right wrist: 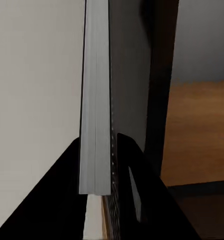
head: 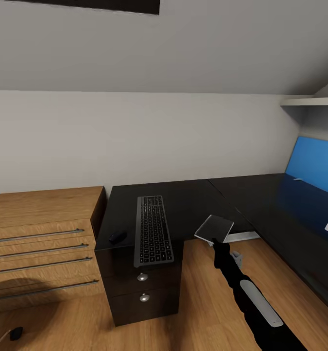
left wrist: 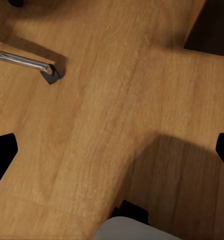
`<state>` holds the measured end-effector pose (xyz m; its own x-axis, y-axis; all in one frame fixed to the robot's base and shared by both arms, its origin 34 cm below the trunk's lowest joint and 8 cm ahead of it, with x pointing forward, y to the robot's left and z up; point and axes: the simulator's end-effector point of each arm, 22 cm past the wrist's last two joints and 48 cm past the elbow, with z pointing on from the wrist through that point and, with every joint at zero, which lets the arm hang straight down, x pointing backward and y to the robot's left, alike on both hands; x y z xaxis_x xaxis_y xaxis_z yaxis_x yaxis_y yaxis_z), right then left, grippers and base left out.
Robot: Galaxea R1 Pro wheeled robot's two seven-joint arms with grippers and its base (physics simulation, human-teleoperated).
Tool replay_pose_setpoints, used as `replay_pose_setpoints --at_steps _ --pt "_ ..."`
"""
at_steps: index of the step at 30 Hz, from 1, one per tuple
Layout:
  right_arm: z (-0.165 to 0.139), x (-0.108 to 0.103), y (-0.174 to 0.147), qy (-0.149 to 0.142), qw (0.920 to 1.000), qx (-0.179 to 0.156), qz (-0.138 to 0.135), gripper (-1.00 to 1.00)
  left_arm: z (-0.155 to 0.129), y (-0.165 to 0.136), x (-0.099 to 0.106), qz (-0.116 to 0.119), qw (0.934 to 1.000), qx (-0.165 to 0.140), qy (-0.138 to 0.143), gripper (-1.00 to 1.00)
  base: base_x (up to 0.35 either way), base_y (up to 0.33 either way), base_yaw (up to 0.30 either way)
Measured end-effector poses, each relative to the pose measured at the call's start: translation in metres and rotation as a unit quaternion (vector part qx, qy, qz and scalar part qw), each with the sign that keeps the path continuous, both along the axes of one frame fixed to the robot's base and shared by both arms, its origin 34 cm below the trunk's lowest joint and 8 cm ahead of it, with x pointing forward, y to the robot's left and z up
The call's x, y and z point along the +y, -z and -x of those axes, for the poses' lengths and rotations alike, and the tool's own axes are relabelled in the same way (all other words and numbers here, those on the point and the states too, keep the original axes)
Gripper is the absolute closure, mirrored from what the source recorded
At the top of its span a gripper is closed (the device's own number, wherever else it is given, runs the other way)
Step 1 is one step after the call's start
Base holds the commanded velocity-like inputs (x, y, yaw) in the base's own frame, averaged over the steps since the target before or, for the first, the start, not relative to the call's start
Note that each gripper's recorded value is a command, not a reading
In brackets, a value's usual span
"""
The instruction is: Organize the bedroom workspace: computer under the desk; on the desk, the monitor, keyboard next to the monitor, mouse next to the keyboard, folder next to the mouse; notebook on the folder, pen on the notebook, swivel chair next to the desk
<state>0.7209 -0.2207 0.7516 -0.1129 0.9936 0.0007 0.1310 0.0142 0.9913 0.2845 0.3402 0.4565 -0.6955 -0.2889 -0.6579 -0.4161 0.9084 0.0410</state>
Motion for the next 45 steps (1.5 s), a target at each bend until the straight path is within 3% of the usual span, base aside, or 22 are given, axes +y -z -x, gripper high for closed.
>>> replay_pose_setpoints --at_steps 8,18,36,37,45 --pt "0.000 0.003 0.000 -0.003 0.9999 0.002 -0.013 1.00 0.000 0.000 0.000 0.000 1.0000 0.000 0.000 -1.00 0.000 0.000 0.000" --pt "0.007 0.033 0.004 -0.039 0.9992 0.003 -0.003 1.00 -0.001 0.000 0.000 0.000 1.0000 -0.001 0.001 -1.00 0.058 0.028 0.000" --pt "0.007 0.034 0.005 -0.041 0.9991 0.005 0.001 1.00 -0.001 0.000 0.000 -0.001 1.0000 -0.001 0.001 -1.00 0.062 0.011 0.000" --pt "0.007 0.034 0.005 -0.041 0.9991 0.005 0.001 -1.00 -0.001 0.000 0.000 -0.001 1.0000 -0.001 0.001 -1.00 0.012 0.000 0.000" --pt "0.007 0.034 0.007 -0.042 0.9991 0.009 0.000 -1.00 -0.001 0.000 0.000 -0.001 1.0000 -0.001 0.001 -1.00 0.003 0.000 0.000"
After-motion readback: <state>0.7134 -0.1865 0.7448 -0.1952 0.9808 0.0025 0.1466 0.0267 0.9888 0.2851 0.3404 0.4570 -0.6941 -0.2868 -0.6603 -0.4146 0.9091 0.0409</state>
